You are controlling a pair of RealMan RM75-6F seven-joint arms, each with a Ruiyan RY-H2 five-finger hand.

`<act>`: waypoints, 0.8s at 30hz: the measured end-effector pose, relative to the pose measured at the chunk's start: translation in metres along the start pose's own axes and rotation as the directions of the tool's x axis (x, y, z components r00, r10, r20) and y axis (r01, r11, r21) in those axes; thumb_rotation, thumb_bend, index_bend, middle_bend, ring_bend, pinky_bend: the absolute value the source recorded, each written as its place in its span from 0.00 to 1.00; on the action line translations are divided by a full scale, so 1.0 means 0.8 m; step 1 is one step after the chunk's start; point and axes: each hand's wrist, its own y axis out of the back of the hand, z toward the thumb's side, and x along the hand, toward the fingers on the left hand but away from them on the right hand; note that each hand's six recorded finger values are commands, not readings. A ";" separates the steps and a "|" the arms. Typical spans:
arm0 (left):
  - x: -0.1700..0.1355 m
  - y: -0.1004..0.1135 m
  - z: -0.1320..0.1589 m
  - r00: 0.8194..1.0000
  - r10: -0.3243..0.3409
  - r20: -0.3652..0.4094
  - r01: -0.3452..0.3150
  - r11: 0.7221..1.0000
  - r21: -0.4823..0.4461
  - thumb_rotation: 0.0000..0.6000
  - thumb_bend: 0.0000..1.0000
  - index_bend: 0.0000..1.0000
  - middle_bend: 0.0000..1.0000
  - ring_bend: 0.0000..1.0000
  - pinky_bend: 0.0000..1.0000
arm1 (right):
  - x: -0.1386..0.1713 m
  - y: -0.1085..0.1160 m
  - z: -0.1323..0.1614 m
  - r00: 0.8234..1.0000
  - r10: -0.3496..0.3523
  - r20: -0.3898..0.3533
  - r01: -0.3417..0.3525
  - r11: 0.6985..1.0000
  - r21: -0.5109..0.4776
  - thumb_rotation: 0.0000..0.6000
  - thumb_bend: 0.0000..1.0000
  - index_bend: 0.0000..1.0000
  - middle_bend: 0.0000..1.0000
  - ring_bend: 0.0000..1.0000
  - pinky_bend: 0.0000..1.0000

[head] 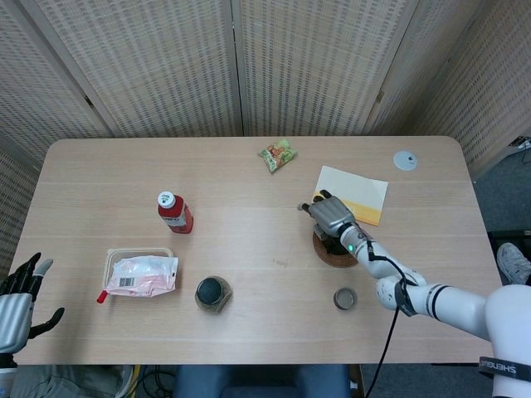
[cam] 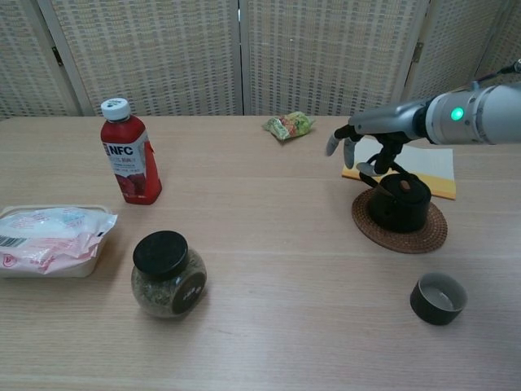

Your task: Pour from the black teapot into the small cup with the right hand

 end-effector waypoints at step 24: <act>0.001 0.000 -0.001 1.000 0.009 0.001 -0.009 1.000 -0.002 1.00 0.24 0.09 0.00 0.08 0.13 | 0.016 0.002 -0.016 1.000 -0.006 0.027 0.007 1.000 -0.026 1.00 0.56 0.17 0.46 0.17 0.07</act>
